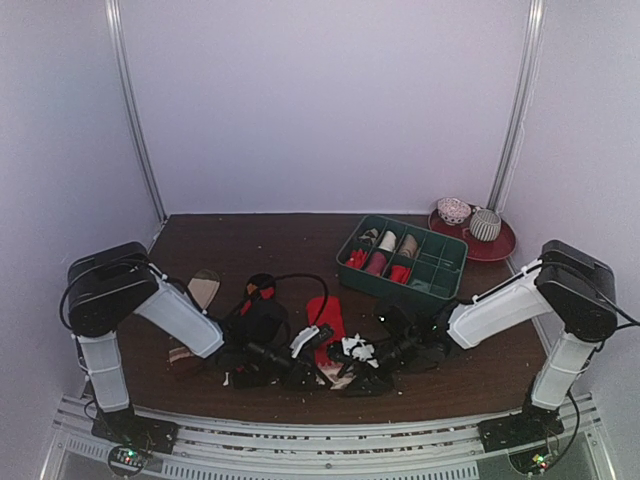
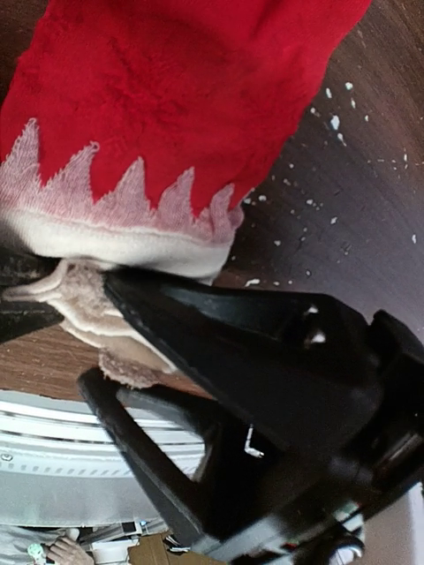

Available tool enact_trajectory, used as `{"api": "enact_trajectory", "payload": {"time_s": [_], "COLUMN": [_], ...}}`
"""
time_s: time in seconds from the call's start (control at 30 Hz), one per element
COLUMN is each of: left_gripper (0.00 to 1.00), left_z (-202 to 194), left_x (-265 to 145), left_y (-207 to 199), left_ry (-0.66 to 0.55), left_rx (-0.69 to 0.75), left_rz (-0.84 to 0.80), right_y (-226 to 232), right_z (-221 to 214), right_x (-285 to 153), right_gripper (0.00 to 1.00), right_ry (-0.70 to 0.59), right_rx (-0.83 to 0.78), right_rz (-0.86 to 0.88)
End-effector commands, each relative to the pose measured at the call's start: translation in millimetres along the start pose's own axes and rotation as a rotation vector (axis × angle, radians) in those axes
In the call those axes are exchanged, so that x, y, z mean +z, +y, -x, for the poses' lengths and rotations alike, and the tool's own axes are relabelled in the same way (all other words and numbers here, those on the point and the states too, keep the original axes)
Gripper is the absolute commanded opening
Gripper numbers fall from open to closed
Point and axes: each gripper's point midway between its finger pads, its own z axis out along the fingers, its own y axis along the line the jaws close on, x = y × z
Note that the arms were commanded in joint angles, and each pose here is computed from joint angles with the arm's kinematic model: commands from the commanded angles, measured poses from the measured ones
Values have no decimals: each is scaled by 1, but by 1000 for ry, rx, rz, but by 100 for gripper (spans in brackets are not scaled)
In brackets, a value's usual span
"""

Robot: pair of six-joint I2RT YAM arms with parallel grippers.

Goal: Roll the socks
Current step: Roll a pair of socks at the center of the board.

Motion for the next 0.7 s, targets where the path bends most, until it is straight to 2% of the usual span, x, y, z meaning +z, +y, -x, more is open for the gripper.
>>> {"api": "enact_trajectory", "payload": {"time_s": [0.0, 0.1, 0.17, 0.23, 0.3, 0.4, 0.57, 0.67], "left_gripper": [0, 0, 0, 0, 19, 38, 47, 49], "left_z": [-65, -62, -56, -45, -28, 11, 47, 49], "left_x": [1, -1, -4, -11, -23, -53, -94, -94], "left_y": [29, 29, 30, 32, 33, 25, 5, -9], "left_ry": [186, 175, 161, 130, 77, -60, -266, -320], "left_rx": [-159, -144, -114, -53, 18, 153, 374, 507], "left_rz": [95, 103, 124, 169, 239, 353, 441, 442], "right_y": [-9, -14, -17, -18, -17, -15, -24, -36], "right_z": [-11, -19, -22, -22, -22, -28, -28, -19], "right_x": [7, 11, 11, 10, 7, 5, 0, -6], "right_gripper": [36, 17, 10, 8, 8, 7, 6, 4], "right_ry": [59, 101, 115, 106, 77, 66, 76, 20], "right_rx": [24, 81, 147, 243, 372, 571, 946, 1112], "right_rz": [-41, -57, -57, -27, 29, 88, 203, 272]}}
